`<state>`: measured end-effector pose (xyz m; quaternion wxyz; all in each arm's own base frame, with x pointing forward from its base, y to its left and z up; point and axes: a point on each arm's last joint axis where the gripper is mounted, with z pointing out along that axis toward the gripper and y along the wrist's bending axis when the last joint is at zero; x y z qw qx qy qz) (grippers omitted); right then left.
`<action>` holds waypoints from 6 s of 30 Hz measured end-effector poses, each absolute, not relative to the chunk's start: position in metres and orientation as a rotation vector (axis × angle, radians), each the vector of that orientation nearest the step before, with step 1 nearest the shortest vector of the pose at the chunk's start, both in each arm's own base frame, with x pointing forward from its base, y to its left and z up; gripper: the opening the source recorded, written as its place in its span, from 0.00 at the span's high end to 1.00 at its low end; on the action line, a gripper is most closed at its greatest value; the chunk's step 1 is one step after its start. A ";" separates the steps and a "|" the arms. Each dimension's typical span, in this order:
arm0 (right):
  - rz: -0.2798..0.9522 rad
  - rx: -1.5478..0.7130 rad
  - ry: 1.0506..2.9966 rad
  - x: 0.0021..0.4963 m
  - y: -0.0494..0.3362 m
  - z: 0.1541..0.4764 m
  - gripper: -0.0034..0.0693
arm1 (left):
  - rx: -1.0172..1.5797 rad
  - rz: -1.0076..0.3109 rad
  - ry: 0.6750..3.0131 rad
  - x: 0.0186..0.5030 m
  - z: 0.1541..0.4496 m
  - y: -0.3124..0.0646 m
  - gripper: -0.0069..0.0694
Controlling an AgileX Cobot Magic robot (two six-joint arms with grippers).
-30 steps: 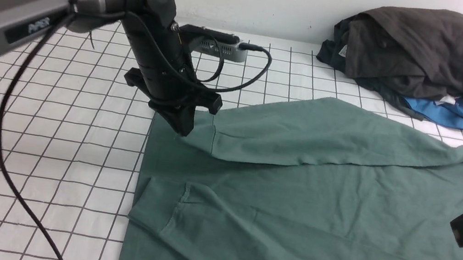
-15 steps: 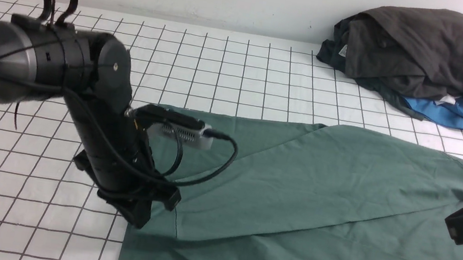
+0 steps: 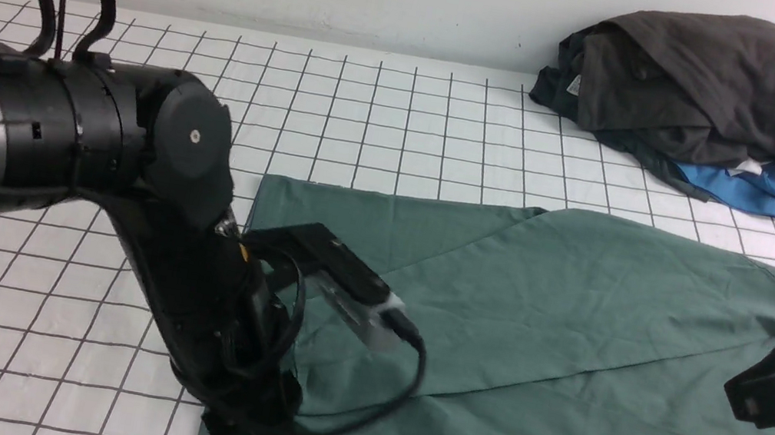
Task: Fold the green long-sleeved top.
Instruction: Use both arms simultaneously to clamp the lower edge of the clothing fabric, then use both arms to drag the lower edge of the fabric forward and fold it over the upper edge
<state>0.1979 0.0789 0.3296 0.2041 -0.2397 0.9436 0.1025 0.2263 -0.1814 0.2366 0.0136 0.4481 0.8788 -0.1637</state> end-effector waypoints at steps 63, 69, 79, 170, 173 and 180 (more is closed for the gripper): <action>0.314 -0.966 2.548 0.181 0.113 0.330 0.97 | 1.861 0.037 2.603 0.109 0.155 -0.208 0.52; 0.314 -0.965 2.545 0.181 0.113 0.330 0.97 | 1.822 0.034 2.614 0.116 0.155 -0.206 0.62; 0.314 -0.964 2.544 0.181 0.113 0.330 0.97 | 1.748 -0.060 2.707 0.132 0.156 -0.195 0.91; -0.261 -1.266 2.529 0.293 0.040 0.275 0.94 | 0.986 -0.040 2.732 0.315 0.306 -0.093 0.91; -0.210 -1.214 2.538 0.323 0.038 0.276 0.94 | 0.959 -0.024 2.703 0.347 0.312 -0.089 0.91; -0.172 -1.176 2.550 0.376 0.037 0.266 0.94 | 0.943 -0.005 2.656 0.409 0.302 -0.093 0.91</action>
